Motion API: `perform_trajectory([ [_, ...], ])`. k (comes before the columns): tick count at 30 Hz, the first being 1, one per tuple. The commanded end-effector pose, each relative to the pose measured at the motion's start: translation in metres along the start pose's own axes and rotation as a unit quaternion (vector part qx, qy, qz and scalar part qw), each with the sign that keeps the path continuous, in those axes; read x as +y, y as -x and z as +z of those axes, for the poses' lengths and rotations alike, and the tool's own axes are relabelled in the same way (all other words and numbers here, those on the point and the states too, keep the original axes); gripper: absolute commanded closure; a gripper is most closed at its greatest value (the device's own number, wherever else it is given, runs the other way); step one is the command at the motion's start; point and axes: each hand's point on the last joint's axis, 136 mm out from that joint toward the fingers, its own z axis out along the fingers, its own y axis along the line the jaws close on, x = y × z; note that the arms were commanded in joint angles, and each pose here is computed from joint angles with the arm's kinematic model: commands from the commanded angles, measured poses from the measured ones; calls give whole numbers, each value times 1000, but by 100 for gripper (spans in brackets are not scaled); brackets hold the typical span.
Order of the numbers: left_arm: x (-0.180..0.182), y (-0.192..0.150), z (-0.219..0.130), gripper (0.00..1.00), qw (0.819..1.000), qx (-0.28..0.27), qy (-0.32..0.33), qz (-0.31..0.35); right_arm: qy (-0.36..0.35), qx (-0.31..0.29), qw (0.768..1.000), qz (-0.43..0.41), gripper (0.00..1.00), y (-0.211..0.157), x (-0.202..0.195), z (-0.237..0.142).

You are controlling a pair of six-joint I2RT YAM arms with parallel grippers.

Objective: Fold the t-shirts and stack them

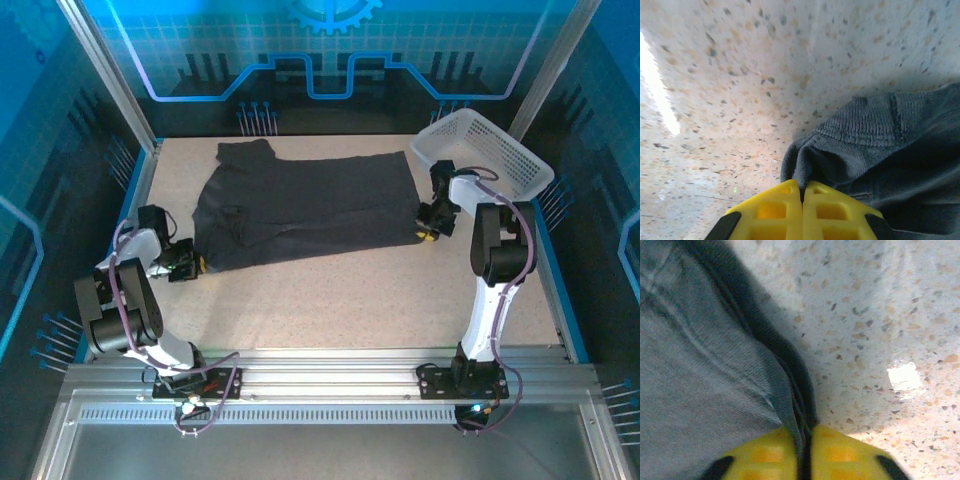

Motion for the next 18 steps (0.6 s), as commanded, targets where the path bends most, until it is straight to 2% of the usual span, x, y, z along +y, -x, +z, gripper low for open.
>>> perform_trajectory([
  [1, 15, 15, -16, 100, 999, -27, 36, 24, -39, -9, 999, 6, 100, 4, -15, 4],
  [8, 22, 22, -25, 100, 994, -40, 70, 71, -61, -18, 998, 11, 100, -14, -24, -10],
  [14, 40, 34, -40, 100, 985, -87, 104, 111, -78, -10, 996, 46, 100, -53, -43, -24],
  [18, 59, 32, -40, 100, 981, -93, 121, 120, -94, 10, 993, 68, 100, -88, -58, -30],
])
